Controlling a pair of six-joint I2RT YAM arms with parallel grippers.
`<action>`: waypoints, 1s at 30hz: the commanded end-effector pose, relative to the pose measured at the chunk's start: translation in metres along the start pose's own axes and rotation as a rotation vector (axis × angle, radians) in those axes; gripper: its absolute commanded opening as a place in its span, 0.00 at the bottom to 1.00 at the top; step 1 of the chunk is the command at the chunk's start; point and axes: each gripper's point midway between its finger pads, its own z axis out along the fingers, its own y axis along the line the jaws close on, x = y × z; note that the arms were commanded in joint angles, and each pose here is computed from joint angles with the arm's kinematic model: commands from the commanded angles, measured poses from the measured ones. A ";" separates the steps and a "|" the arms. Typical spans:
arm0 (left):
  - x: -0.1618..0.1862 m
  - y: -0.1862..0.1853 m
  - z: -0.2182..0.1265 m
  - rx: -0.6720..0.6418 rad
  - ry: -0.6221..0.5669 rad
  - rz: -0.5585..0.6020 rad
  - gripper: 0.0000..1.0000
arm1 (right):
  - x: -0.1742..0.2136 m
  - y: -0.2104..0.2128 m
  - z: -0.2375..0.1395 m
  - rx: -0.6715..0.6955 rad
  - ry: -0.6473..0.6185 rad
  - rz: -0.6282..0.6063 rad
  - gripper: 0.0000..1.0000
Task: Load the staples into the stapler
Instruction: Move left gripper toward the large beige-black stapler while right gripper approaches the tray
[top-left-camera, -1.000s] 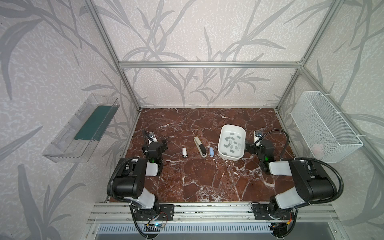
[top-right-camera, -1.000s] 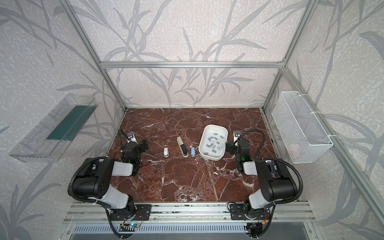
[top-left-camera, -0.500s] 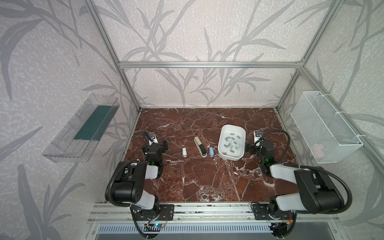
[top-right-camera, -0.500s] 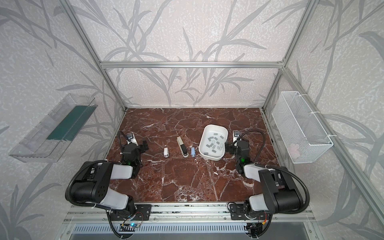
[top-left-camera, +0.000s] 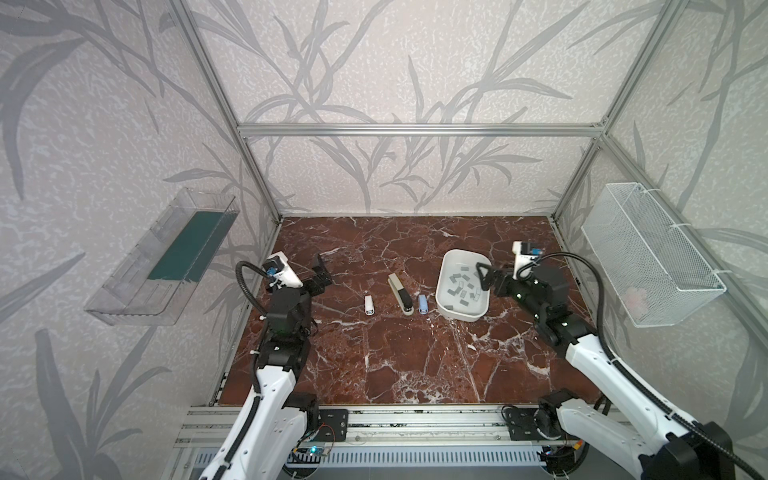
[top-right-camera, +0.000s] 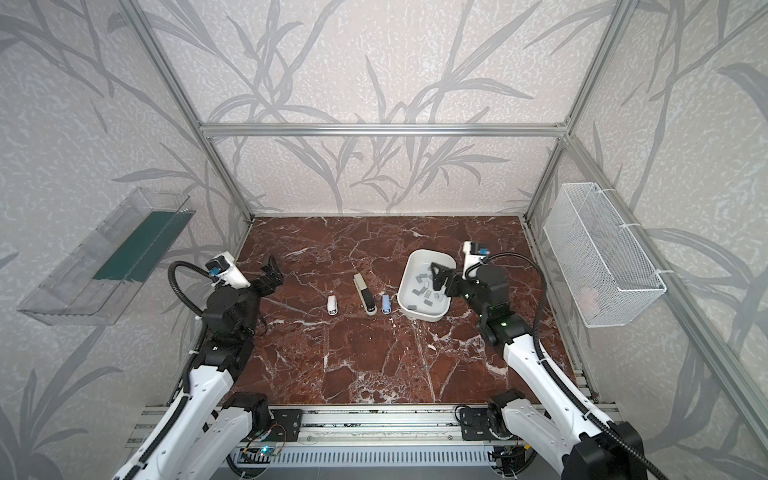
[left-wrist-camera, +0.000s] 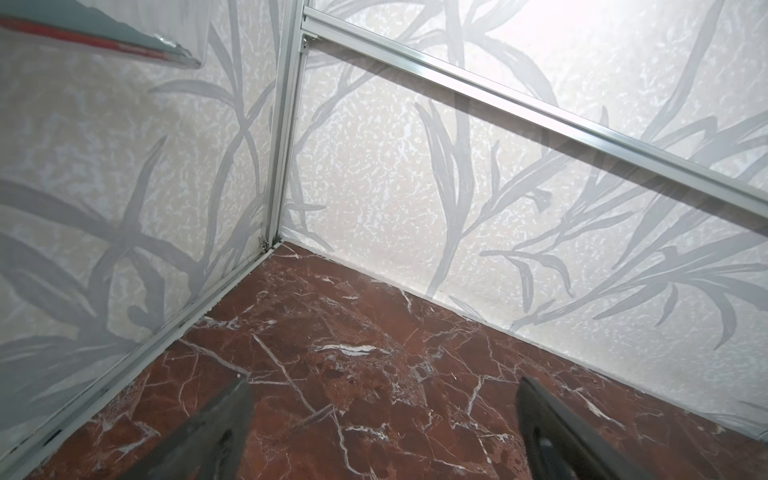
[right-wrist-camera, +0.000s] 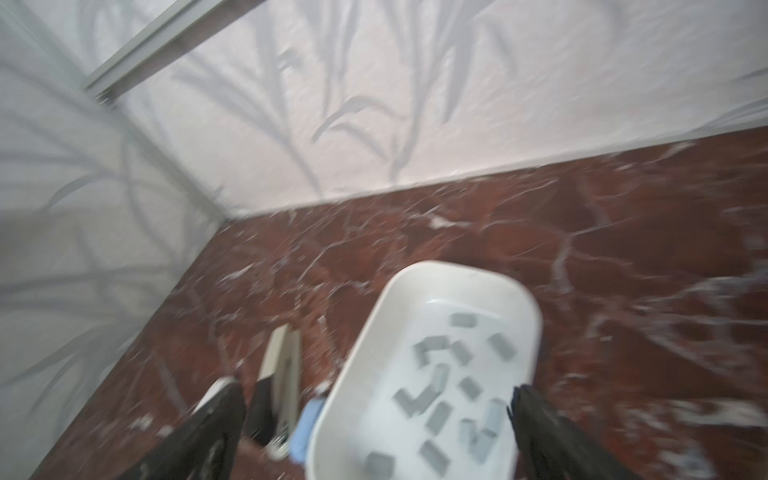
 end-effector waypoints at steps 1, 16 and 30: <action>0.033 -0.013 -0.003 0.069 0.223 -0.077 0.99 | 0.032 0.075 -0.001 -0.133 0.103 -0.115 0.99; 0.115 -0.148 0.002 0.783 0.265 0.602 0.80 | 0.189 0.109 0.019 -0.186 0.346 -0.294 0.87; 0.221 -0.155 -0.009 1.303 0.506 1.132 0.65 | 0.193 -0.003 0.021 0.150 0.309 -0.134 0.78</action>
